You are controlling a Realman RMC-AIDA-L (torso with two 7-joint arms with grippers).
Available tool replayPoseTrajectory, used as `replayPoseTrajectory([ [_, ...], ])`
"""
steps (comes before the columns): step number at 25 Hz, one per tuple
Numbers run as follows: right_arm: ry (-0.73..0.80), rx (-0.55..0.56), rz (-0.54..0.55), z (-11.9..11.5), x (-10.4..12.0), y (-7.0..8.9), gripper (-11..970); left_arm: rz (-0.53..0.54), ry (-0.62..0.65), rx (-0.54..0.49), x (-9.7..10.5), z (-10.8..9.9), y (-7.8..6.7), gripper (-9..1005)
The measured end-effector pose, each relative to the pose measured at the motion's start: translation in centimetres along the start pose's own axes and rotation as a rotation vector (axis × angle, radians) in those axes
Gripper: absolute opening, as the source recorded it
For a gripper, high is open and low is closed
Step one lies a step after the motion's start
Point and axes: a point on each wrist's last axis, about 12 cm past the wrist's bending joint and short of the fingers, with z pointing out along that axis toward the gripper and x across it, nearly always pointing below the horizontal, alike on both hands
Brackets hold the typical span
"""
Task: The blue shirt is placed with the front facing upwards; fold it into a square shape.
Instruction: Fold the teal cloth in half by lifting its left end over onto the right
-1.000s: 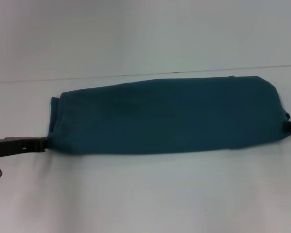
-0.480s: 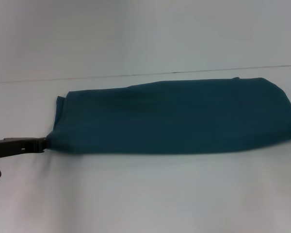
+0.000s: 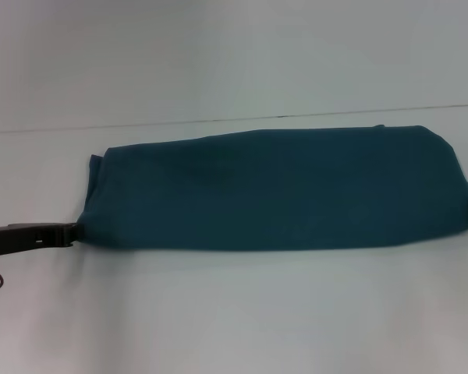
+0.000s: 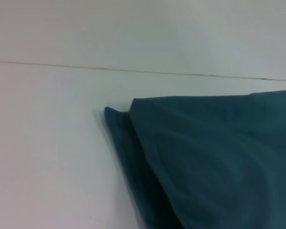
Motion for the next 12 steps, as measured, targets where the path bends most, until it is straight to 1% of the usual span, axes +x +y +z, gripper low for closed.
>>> replayPoseTrajectory([
  [4, -0.021, -0.027, -0.038, -0.5, -0.6, 0.6, 100, 0.002, 0.014, 0.026, -0.1, -0.1, -0.3, 29],
  [7, -0.054, -0.042, -0.058, -1.4, -1.4, 0.9, 221, 0.001, 0.022, 0.036, -0.2, -0.1, -0.5, 29],
  [12, -0.103, -0.094, -0.049, -2.4, -2.1, 1.2, 421, -0.041, 0.014, 0.036, -0.3, -0.6, 0.0, 259],
])
